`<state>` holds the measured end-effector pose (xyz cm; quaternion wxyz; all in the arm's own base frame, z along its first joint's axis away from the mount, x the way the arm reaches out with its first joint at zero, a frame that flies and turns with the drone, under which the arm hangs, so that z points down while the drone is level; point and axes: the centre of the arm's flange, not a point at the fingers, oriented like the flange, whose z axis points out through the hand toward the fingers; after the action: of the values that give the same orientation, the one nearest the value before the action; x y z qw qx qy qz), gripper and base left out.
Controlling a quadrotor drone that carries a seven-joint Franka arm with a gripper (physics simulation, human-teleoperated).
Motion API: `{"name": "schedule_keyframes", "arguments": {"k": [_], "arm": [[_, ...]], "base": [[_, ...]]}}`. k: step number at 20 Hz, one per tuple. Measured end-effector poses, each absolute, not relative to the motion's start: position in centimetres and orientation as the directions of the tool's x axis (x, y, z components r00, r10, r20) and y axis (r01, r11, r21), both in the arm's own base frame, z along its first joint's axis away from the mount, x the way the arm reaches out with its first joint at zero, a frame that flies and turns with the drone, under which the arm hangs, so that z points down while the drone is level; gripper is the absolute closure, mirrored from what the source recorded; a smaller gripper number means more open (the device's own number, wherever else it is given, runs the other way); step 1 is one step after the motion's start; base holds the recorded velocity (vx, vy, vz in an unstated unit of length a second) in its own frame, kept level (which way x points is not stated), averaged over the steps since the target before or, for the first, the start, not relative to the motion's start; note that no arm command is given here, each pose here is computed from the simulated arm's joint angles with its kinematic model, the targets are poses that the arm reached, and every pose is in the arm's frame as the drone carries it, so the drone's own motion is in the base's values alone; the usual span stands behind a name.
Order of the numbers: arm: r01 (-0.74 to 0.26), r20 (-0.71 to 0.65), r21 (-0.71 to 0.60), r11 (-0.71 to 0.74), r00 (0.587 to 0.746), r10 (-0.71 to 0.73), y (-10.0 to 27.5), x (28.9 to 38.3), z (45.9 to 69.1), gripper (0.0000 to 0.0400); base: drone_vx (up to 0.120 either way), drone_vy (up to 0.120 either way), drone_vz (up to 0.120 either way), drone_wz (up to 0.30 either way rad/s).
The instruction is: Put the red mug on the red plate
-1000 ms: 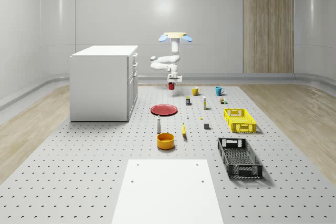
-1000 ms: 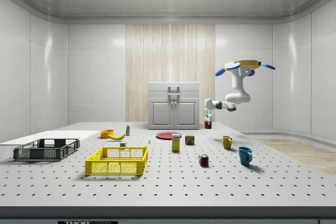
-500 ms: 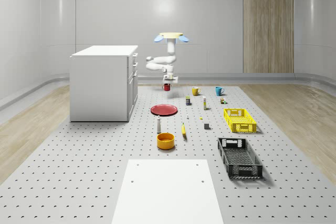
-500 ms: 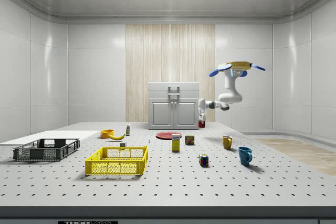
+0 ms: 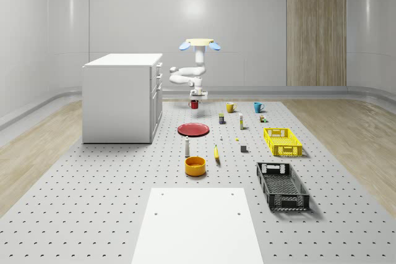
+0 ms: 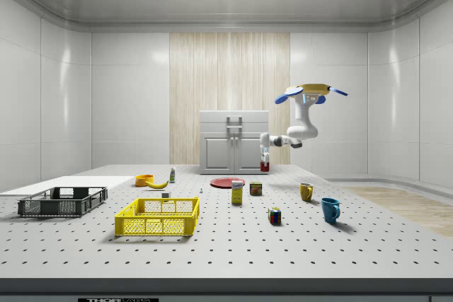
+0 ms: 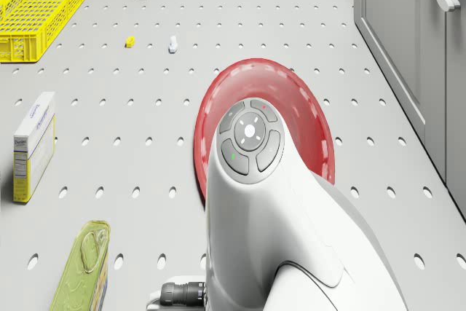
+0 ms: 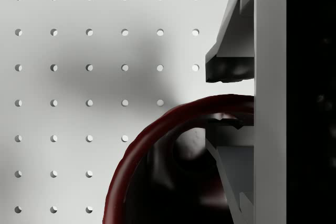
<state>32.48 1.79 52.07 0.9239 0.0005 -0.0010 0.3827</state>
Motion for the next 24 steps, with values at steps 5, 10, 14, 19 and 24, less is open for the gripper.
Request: {"name": "schedule_keyframes", "arguments": {"k": [5, 10, 14, 19, 24], "arm": [[-0.707, 0.002, 0.000, 0.707, 0.707, 0.707, 1.80, 32.48, 52.07, 0.0300], [-0.707, 0.002, 0.000, 0.707, 0.707, 0.707, 1.80, 32.48, 52.07, 0.0300], [-0.707, 0.002, 0.000, 0.707, 0.707, 0.707, 1.80, 32.48, 52.07, 0.0300], [-0.707, 0.002, 0.000, 0.707, 0.707, 0.707, 1.80, 32.48, 52.07, 0.0300], [-0.707, 0.002, 0.000, 0.707, 0.707, 0.707, 1.80, 32.48, 52.07, 0.0300]], "base": [[0.120, -0.056, 0.000, 0.000], [0.120, 0.000, 0.000, 0.000], [0.120, 0.000, 0.000, 0.000], [0.120, 0.000, 0.000, 0.000], [0.120, 0.000, -0.088, 0.000]]}}
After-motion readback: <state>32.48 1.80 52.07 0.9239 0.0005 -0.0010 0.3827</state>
